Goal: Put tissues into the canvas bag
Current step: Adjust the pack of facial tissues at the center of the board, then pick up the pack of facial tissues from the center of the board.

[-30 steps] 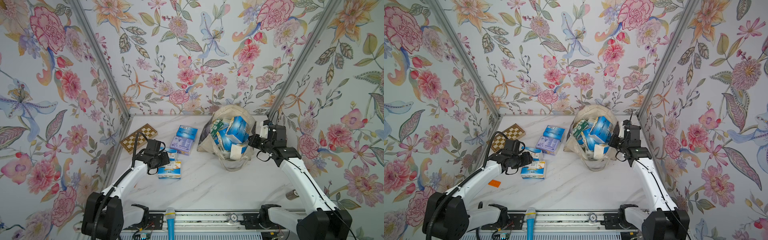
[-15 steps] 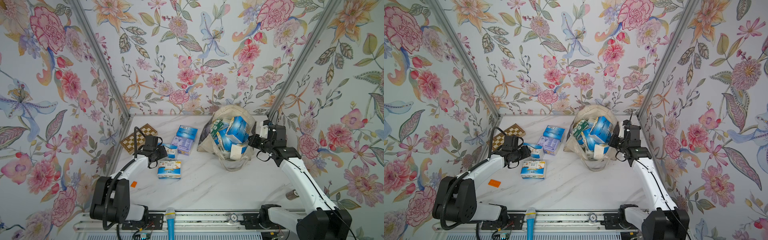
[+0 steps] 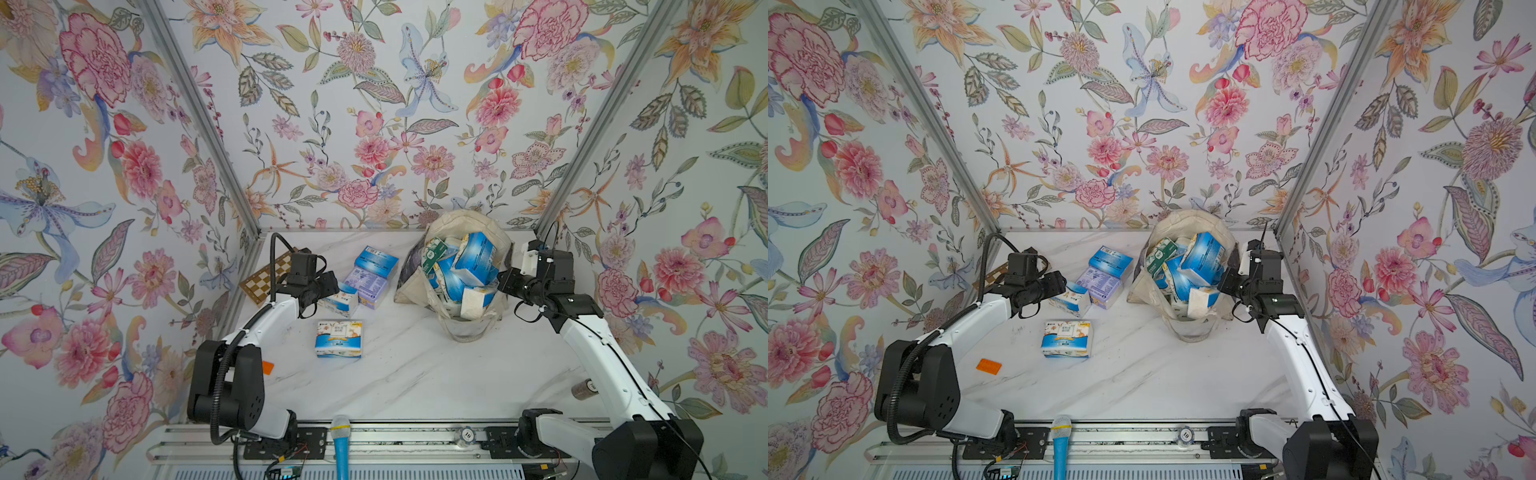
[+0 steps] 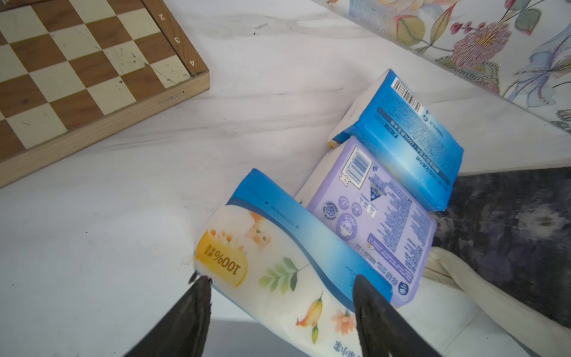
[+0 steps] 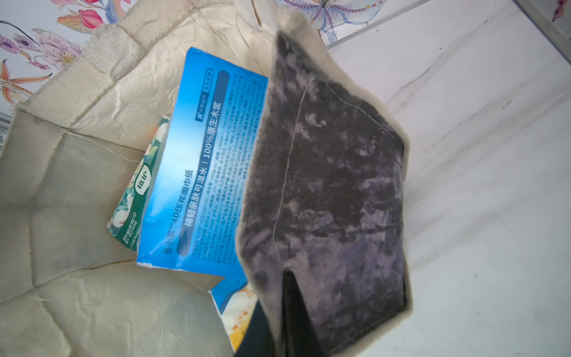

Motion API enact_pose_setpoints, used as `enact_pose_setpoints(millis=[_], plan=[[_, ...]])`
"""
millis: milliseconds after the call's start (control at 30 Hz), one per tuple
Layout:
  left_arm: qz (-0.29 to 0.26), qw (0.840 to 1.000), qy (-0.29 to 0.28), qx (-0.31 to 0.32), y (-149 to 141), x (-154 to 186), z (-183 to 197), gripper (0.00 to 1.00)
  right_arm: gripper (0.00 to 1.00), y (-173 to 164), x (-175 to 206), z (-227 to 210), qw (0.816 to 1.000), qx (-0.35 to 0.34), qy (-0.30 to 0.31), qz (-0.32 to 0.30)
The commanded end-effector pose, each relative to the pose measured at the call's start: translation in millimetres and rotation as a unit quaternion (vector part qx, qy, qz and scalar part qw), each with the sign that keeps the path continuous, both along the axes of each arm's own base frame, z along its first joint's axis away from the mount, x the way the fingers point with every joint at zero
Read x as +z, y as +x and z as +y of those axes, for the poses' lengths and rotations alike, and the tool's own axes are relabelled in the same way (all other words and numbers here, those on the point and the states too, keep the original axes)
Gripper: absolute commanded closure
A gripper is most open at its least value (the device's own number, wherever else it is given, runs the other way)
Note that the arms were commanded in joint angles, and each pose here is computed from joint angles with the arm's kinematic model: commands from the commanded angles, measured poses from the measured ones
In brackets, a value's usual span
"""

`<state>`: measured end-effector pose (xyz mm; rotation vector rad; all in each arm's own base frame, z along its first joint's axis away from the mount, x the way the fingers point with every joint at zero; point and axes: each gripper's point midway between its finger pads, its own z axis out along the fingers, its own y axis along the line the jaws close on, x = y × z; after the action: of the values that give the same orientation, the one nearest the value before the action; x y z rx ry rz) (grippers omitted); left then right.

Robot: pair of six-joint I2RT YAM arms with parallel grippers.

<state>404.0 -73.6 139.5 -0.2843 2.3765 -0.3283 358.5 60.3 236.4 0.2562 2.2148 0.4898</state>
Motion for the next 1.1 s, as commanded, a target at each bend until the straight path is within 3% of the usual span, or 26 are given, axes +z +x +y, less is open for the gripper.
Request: enact_pose_setpoints(millis=[0,100,433,667,800,1067], plan=[[-0.009,1.0,0.011,-0.012,-1.7,25.4,2.7,0.12,0.91,3.0,-1.2,0.8,1.0,0.006,0.003,-0.002],[0.016,0.999,-0.015,-0.032,-3.2,18.8,-9.1,0.01,0.91,6.9,-1.5,3.8,1.0,0.011,0.008,-0.001],[0.028,0.995,-0.098,-0.005,1.6,-2.2,-26.6,0.01,0.91,6.2,-1.0,-0.2,1.0,0.01,0.006,-0.006],[0.043,0.994,-0.096,0.001,-8.2,-14.2,-30.3,0.01,0.91,6.0,-5.0,-4.9,1.0,0.009,0.006,-0.003],[0.031,0.996,-0.087,0.003,-8.9,-6.4,-27.7,0.01,0.79,5.0,-0.2,-5.0,1.0,0.013,0.004,-0.011],[-0.015,0.997,-0.073,0.0,-3.2,25.2,-24.5,0.01,0.69,3.2,21.0,-1.4,0.999,0.023,0.008,-0.038]])
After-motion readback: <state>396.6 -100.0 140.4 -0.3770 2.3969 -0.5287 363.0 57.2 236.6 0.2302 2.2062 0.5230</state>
